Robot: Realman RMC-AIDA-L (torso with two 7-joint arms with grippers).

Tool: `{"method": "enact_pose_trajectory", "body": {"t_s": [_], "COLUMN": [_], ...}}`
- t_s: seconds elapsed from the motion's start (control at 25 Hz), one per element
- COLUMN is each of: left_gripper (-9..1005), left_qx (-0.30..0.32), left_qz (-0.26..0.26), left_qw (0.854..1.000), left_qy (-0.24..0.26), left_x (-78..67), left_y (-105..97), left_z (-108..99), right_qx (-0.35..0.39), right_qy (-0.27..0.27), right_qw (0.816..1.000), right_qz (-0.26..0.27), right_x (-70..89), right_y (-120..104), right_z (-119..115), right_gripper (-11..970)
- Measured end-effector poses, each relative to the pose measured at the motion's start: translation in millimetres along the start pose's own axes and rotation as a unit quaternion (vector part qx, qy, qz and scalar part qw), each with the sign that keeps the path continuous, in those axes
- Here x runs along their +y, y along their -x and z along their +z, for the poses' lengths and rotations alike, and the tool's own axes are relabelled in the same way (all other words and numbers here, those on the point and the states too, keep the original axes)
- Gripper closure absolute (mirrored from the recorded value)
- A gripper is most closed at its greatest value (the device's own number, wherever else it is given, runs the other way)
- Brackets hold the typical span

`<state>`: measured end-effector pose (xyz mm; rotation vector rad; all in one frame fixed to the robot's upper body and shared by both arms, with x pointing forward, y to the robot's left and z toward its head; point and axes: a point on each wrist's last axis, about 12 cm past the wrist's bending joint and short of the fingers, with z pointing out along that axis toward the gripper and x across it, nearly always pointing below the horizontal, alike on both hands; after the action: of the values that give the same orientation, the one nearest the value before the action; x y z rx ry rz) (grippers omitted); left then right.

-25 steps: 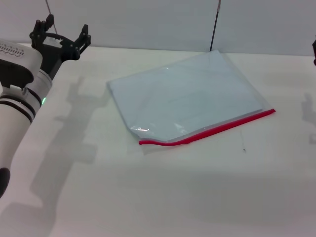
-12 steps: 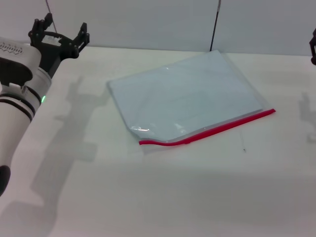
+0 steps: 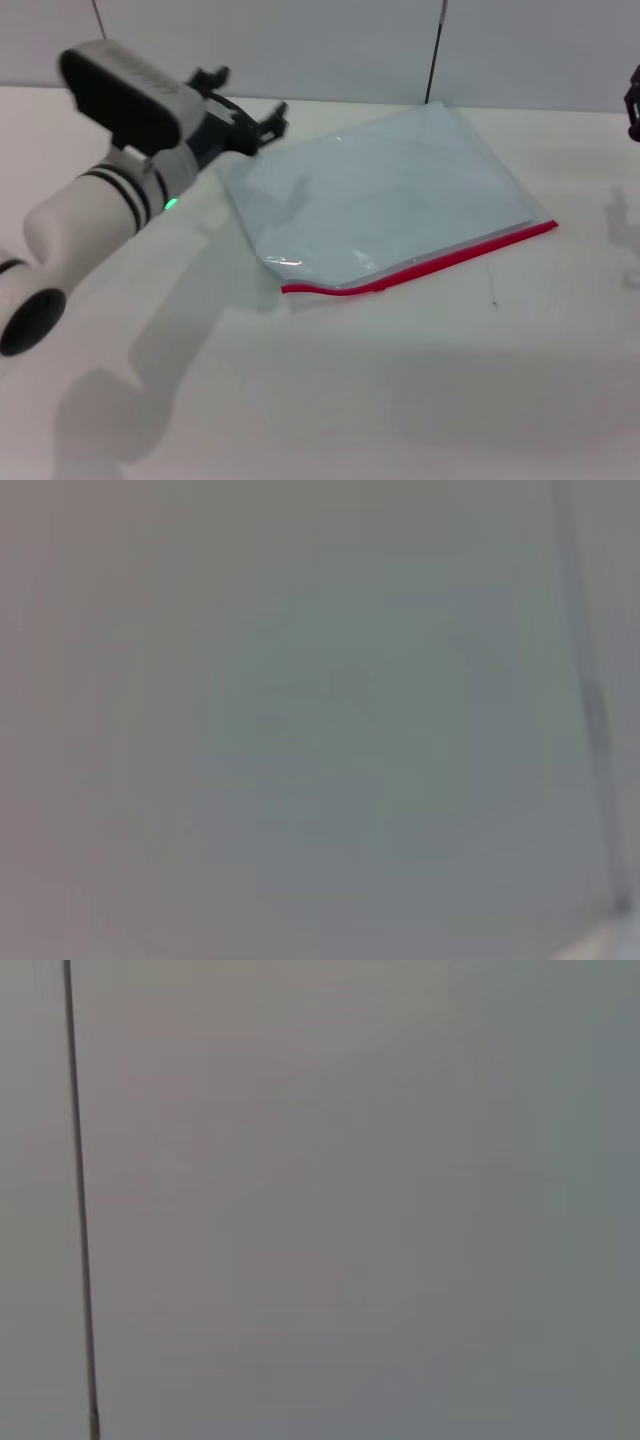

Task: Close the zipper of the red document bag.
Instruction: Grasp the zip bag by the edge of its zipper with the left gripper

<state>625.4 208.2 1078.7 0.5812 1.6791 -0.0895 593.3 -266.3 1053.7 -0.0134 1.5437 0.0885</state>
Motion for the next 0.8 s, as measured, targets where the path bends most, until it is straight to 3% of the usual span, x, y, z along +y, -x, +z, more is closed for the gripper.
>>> {"method": "enact_pose_trajectory", "body": {"t_s": [0.4,0.8], "left_gripper": [106,105], "left_qx": [0.086,0.183], "left_qz": [0.082,0.204], "left_qw": [0.990,0.951], "left_qy": [-0.076,-0.141], "left_x": [-27.9,-60.0], "left_y": [37,59], "left_z": [-7,-19], "right_qx": [-0.001,0.007], "right_qy": [0.000,0.004], "right_qw": [1.000,1.000], "right_qz": [-0.004,-0.004], "right_x": [-0.6,2.1], "right_y": [1,1], "right_z": [2,6], "right_gripper": [472,472]}}
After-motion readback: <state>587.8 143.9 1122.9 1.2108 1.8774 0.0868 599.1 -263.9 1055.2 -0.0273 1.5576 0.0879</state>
